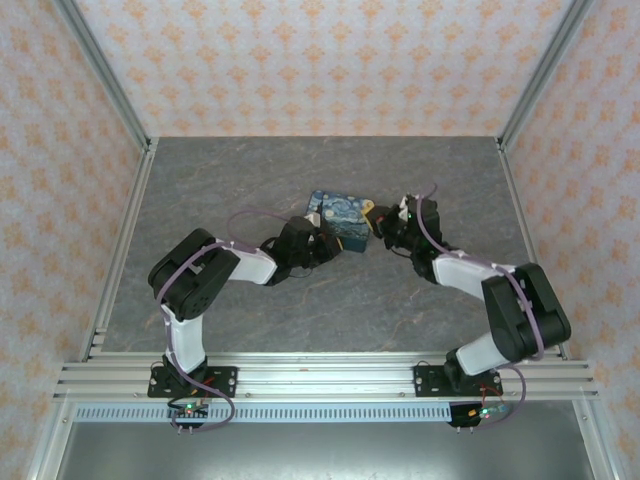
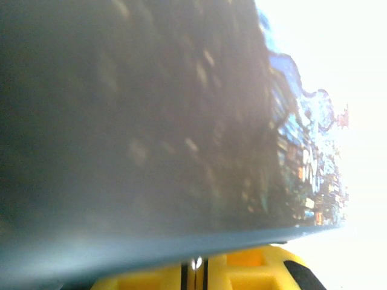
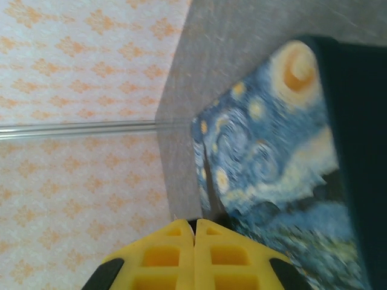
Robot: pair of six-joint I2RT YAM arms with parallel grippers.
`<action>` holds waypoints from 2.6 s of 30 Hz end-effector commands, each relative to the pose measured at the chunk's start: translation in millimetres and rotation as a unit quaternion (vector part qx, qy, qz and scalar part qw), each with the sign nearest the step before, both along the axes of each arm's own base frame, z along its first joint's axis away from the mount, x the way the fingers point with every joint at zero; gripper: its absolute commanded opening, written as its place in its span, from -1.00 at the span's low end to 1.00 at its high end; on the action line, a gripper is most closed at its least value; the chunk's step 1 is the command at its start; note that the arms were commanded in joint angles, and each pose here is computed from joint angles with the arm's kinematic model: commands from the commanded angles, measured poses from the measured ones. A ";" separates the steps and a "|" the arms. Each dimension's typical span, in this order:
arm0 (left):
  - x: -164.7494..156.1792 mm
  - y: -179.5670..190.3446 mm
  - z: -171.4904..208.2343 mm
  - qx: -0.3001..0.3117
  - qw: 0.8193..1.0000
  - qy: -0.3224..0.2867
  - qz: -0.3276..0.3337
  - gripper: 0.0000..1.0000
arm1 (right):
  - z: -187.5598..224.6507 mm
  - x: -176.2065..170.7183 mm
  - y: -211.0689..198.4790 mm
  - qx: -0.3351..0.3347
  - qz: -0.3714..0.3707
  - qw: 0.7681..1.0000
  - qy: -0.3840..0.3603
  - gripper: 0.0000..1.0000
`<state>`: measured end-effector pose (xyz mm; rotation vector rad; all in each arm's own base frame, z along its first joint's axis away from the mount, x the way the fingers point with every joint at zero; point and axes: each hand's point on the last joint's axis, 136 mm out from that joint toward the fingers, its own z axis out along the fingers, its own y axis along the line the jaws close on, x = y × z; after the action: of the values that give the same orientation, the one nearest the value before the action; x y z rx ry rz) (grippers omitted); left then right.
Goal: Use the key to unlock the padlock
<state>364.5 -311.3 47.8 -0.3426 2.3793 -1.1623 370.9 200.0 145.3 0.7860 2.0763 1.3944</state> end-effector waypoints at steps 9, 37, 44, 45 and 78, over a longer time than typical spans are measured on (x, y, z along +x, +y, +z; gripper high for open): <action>0.9 2.5 17.3 -0.067 0.996 0.042 0.028 -1.00 | -30.7 -67.1 -4.8 0.003 0.016 1.000 0.016 -1.00; 5.3 4.1 60.6 -0.129 0.989 0.047 0.057 -1.00 | -58.6 -76.1 20.0 0.017 0.029 0.999 0.013 -1.00; 2.1 4.4 63.6 -0.120 0.990 0.046 0.051 -1.00 | -63.9 -70.9 27.4 0.037 0.021 0.999 0.013 -1.00; 1.8 3.2 63.7 -0.123 0.990 0.047 0.049 -1.00 | -63.5 -71.3 27.8 0.041 0.020 0.999 0.013 -1.00; 3.5 -10.8 59.4 -0.144 0.988 0.049 0.042 -1.00 | -50.3 -57.3 29.9 0.052 -0.003 0.998 0.017 -1.00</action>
<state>361.2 -309.0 86.9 -0.6447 2.3133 -1.4021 306.3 227.0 89.3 0.8579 2.0679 1.4990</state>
